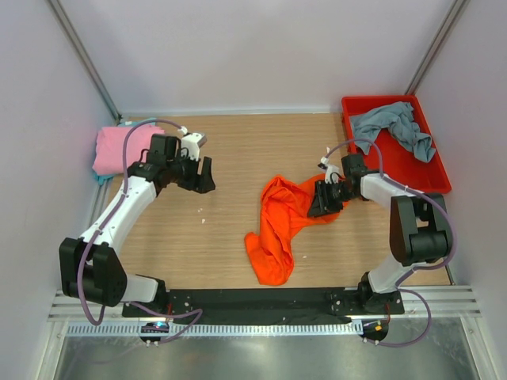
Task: Fold and stack the t-shirts
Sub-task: Flatten the tshirt out
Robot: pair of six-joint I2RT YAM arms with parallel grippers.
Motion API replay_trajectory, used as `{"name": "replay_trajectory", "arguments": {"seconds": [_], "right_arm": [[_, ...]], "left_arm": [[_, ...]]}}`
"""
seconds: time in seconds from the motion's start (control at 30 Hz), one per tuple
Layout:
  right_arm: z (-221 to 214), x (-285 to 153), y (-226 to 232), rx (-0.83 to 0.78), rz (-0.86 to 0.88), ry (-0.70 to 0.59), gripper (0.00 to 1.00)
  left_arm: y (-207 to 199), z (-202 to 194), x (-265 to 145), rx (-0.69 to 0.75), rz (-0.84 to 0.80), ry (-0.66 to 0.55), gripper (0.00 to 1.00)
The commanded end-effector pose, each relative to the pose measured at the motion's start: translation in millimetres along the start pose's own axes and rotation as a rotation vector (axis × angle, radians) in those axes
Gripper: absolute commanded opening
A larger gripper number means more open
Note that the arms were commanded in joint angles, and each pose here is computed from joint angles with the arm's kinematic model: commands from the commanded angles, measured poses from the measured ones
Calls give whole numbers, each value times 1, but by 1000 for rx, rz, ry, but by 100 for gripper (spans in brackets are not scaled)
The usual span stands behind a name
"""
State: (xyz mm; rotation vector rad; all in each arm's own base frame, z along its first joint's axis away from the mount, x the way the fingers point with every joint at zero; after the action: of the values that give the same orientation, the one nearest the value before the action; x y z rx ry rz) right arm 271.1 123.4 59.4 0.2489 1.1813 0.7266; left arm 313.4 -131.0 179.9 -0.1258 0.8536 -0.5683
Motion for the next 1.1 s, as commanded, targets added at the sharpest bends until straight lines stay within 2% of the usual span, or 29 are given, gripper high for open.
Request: {"name": "replay_trajectory", "arguments": {"seconds": [0.0,0.27,0.4,0.5,0.6,0.73,0.83,1.0,1.07], "right_arm": [[17,-3,3,-43,16,-38,39],[28,1,-2,-51,4,-69,33],[34,0,0,-67,7,-80,12],[48,-14,4,-121,-25,-117,6],[84,-51,12,-258,-121,-170,1],[156,-136,44,-506,-328,-315,2],[186,-196,73,-616,-447,-441,1],[184,-275,124,-711,-530,-627,2],[174,-288,136,-743,-537,-656,1]], "left_arm": [[-2,7,0,7,-22,-37,70],[-1,8,0,7,-22,-42,70],[-1,9,-1,8,-21,-47,70],[-2,11,-4,13,-20,-55,70],[-3,12,-7,17,-17,-66,70],[-6,15,-7,-16,-28,-78,70],[-8,17,2,-46,-61,-65,68],[-17,31,35,-116,-205,49,66],[-25,37,50,-179,-294,95,67]]}}
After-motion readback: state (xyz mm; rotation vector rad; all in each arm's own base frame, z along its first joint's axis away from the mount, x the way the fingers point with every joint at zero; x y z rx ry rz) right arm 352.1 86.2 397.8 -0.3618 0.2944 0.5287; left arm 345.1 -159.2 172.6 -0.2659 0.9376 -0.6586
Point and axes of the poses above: each gripper's point midway between its finger pads, its own x axis out along the fingers, its own y axis along the line the jaws close on, z = x × y, the point moved 2 cm from there along -x, back along the fingers, and after that the axes turned 6 degrees about -x, right-handed, at the moved point
